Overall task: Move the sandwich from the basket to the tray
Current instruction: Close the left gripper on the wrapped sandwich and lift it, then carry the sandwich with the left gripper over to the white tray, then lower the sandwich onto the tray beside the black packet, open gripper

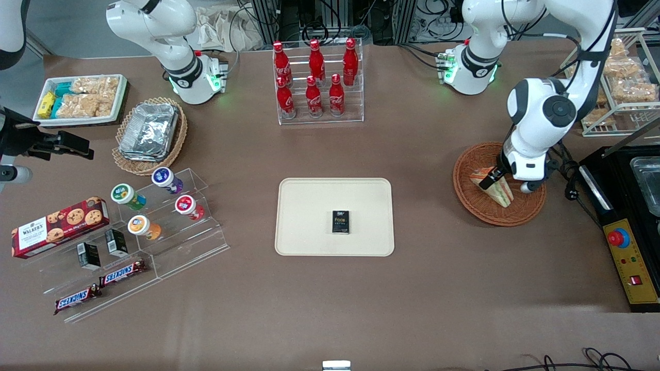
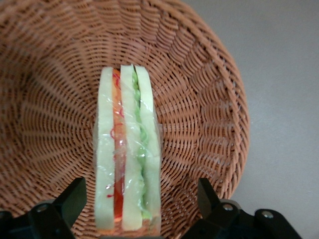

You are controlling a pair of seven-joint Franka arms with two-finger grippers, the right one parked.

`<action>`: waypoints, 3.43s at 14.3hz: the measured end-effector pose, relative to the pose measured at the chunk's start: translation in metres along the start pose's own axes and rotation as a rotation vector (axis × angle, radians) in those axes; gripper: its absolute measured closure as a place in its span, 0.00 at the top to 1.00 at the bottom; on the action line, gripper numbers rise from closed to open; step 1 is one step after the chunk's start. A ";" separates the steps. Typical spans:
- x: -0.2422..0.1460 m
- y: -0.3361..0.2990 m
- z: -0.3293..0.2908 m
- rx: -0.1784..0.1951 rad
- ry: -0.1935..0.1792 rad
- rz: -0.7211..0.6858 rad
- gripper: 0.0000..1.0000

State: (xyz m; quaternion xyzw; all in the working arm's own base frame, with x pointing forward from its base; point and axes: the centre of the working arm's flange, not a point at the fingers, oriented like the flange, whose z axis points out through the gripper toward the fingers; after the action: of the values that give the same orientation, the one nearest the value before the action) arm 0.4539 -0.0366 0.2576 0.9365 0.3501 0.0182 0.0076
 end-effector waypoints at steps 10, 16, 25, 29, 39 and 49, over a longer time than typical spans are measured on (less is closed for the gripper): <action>0.004 0.005 -0.001 0.010 0.016 0.056 0.35; 0.033 0.032 -0.146 0.095 -0.014 0.269 0.21; -0.006 0.168 -0.309 0.015 -0.143 0.567 0.18; -0.060 0.225 -0.314 -0.124 -0.139 0.622 0.18; -0.134 0.314 -0.158 -0.173 -0.119 0.637 0.18; -0.166 0.296 -0.001 -0.129 -0.063 0.781 0.18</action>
State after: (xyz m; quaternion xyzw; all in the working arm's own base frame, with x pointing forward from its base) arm 0.5228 -0.3693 0.2620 0.9969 -0.0348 0.0130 0.0694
